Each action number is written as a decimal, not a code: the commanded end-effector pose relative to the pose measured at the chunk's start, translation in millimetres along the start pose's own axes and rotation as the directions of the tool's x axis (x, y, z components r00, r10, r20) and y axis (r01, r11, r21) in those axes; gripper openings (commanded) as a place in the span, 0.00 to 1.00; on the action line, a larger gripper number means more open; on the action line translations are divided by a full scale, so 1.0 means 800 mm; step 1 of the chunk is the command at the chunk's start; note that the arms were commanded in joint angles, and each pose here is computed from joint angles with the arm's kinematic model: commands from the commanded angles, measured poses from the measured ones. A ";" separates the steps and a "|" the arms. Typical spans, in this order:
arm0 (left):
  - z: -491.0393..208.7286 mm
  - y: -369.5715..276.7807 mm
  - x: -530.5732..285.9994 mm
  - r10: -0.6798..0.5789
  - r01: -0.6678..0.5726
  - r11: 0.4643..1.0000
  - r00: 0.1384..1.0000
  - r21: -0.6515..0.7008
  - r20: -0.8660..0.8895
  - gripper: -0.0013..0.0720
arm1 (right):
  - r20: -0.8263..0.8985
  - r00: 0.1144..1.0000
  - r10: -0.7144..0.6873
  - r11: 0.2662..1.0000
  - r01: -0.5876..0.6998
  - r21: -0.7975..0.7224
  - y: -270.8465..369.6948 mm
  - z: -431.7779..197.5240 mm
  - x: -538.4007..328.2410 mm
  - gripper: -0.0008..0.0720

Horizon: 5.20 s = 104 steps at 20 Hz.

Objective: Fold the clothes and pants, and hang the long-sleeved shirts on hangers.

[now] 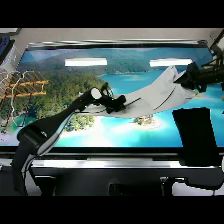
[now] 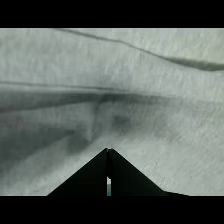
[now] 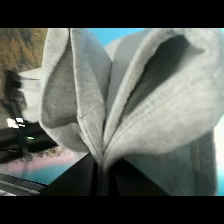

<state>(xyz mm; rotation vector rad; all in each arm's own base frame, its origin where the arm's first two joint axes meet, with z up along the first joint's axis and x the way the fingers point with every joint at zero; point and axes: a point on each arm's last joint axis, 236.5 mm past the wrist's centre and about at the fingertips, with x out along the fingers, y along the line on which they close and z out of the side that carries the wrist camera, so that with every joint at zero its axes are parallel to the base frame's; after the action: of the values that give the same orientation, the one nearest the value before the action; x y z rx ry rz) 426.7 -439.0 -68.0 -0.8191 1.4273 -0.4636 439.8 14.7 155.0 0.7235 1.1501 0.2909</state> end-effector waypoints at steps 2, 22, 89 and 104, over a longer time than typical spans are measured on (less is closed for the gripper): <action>-0.046 -0.055 0.066 -0.140 0.139 0.983 0.990 -0.118 0.002 0.04 | 0.021 0.999 0.035 0.999 -0.034 -0.036 0.039 0.001 -0.033 0.07; 0.082 -0.125 -0.247 -0.148 0.097 0.937 0.980 0.336 0.131 0.04 | -0.043 0.994 0.098 0.983 -0.104 -0.151 0.114 -0.013 0.057 0.07; 0.123 0.034 -0.610 0.162 -0.293 0.942 0.822 0.163 0.545 0.04 | -0.235 0.913 0.333 0.943 -0.328 0.062 0.010 -0.038 0.294 0.07; 0.123 0.034 -0.610 0.162 -0.293 0.942 0.823 0.163 0.545 0.04 | 0.405 0.914 0.022 0.986 -0.088 0.145 -0.072 0.160 -0.034 0.06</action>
<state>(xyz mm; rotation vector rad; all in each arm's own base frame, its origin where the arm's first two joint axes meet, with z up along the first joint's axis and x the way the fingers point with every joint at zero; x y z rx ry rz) 457.6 -46.5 238.1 -0.5106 0.9148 -0.1936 545.9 -39.1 143.8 0.9244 0.8380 0.2576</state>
